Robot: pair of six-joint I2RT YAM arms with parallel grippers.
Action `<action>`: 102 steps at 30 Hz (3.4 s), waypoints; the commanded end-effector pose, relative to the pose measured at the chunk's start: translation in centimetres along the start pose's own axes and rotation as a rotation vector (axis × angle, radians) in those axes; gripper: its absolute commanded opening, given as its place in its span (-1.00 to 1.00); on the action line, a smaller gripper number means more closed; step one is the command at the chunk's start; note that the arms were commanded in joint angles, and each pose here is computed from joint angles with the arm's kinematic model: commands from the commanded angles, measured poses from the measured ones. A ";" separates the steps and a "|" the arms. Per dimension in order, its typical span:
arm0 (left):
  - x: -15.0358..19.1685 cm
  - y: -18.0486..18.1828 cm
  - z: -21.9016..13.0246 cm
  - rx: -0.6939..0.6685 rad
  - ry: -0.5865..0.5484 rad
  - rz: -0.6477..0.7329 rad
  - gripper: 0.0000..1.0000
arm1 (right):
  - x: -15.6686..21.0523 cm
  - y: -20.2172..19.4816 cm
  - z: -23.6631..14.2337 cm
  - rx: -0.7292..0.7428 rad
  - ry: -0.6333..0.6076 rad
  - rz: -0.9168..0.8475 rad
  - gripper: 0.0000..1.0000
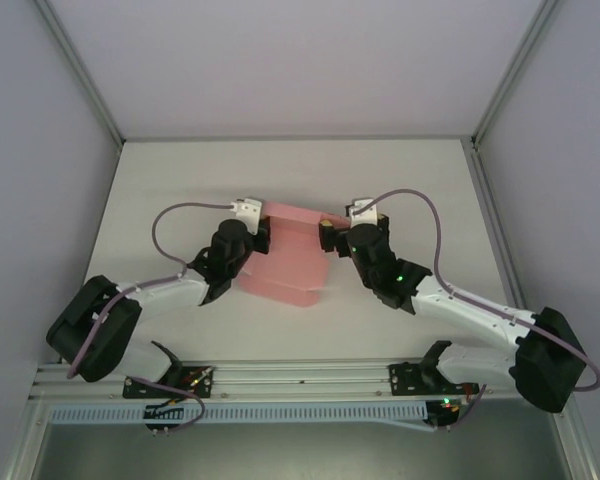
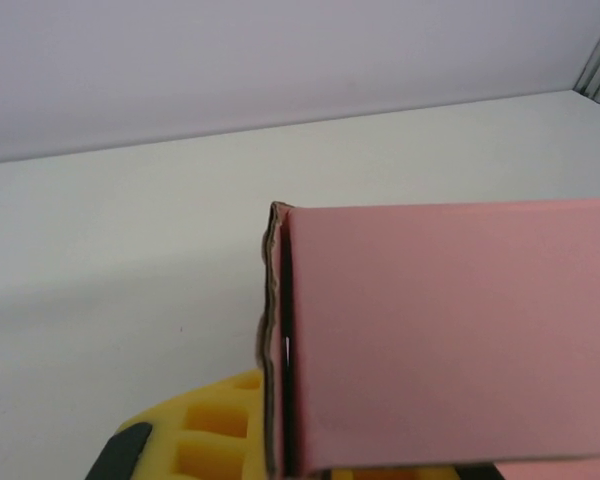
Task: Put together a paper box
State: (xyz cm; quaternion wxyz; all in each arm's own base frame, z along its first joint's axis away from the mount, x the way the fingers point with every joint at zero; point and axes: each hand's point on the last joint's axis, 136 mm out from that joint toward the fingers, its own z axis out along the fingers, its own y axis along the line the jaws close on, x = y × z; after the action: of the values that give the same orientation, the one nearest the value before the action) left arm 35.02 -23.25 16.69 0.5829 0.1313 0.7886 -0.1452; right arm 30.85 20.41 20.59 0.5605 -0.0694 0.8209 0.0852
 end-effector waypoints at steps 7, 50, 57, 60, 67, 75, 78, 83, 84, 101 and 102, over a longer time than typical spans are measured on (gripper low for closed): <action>-0.6 -1.9 -0.4 0.106 0.017 -0.060 -1.00 | 0.3 3.9 1.9 -0.198 -0.061 0.072 1.00; -1.7 0.9 -0.5 -0.019 0.033 -0.096 -1.00 | 2.0 0.3 2.8 -0.059 -0.007 0.016 1.00; -1.4 0.0 -0.1 0.030 0.047 -0.096 -1.00 | 2.7 3.5 4.7 -0.167 0.029 -0.026 1.00; -1.4 -0.1 -0.1 0.037 0.049 -0.097 -1.00 | 2.9 4.1 5.6 -0.148 0.043 -0.058 1.00; -1.3 0.6 -0.3 -0.002 0.050 -0.092 -1.00 | 3.2 1.6 5.2 0.009 0.064 -0.099 1.00; -1.8 2.7 -0.9 -0.073 0.034 -0.096 -1.00 | 4.2 -4.3 -0.3 0.136 0.067 -0.095 0.99; -2.0 2.7 -1.1 -0.068 0.029 -0.086 -1.00 | 3.6 -7.0 -2.3 0.182 0.037 -0.020 1.00; -2.3 2.1 -1.3 -0.027 0.024 -0.074 -1.00 | 0.8 -10.4 -4.3 0.215 -0.095 0.119 1.00; -2.3 1.9 -1.4 -0.014 0.024 -0.069 -1.00 | 0.3 -10.9 -4.3 0.206 -0.104 0.150 1.00; -2.4 1.0 -1.4 0.040 0.025 -0.075 -1.00 | 1.1 1.7 0.3 -0.541 0.199 0.104 0.99; -2.3 1.0 -1.3 0.039 0.027 -0.077 -1.00 | 1.0 2.3 0.3 -0.569 0.198 0.105 1.00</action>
State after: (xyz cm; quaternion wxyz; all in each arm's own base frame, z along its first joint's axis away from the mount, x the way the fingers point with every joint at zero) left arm 34.78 -21.68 17.94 0.5508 0.1122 0.8097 -0.1687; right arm 31.24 19.37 17.31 0.4327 -0.1369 0.8544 0.2532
